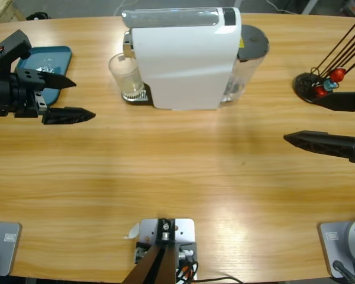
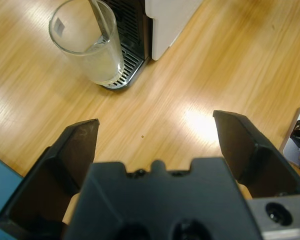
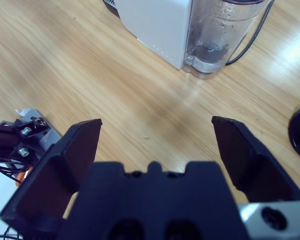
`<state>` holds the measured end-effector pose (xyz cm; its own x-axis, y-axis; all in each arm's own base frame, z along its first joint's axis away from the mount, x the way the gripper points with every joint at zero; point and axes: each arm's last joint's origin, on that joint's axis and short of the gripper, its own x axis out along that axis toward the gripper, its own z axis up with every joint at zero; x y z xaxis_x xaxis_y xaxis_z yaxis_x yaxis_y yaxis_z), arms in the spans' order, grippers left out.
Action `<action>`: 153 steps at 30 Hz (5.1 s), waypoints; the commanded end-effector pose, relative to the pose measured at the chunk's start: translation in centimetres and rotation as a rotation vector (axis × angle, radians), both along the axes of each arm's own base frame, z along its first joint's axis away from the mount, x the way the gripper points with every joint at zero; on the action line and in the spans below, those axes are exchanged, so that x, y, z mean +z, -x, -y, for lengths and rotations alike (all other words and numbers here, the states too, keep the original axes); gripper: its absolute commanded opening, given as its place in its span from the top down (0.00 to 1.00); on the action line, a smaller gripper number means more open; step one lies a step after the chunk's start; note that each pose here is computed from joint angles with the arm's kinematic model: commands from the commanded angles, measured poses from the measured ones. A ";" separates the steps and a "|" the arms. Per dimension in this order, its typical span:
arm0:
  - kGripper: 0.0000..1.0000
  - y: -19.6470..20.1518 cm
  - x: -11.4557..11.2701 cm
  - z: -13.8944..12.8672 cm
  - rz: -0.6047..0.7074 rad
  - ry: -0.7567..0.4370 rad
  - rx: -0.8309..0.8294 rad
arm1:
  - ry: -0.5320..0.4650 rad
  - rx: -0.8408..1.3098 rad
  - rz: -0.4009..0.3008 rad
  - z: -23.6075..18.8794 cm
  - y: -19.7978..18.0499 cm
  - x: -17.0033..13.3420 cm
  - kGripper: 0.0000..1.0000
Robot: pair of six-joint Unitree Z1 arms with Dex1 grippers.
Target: Pour coffee
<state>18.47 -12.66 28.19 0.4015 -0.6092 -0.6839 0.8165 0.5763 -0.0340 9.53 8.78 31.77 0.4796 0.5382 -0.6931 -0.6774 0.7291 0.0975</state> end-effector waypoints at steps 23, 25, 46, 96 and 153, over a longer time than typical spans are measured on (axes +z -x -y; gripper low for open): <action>0.00 -1.4 -2.3 -0.3 -0.041 -0.043 0.037 | 0.027 0.006 -0.009 0.0 0.0 -1.2 0.00; 0.00 -1.8 -2.4 -0.6 -0.039 -0.041 0.055 | 0.028 0.006 -0.010 -0.1 0.0 -1.2 0.00; 0.00 -3.6 -2.5 -0.8 -0.030 -0.028 0.075 | 0.022 0.007 -0.005 -0.1 0.0 -1.3 0.00; 0.00 -14.0 -5.7 4.5 0.060 -0.037 -0.171 | 0.112 -0.003 -0.049 -2.3 -3.7 -2.2 0.00; 0.74 -9.6 -0.7 -4.0 0.060 -0.001 0.206 | 0.082 -0.030 -0.016 -2.1 -4.5 -1.7 0.01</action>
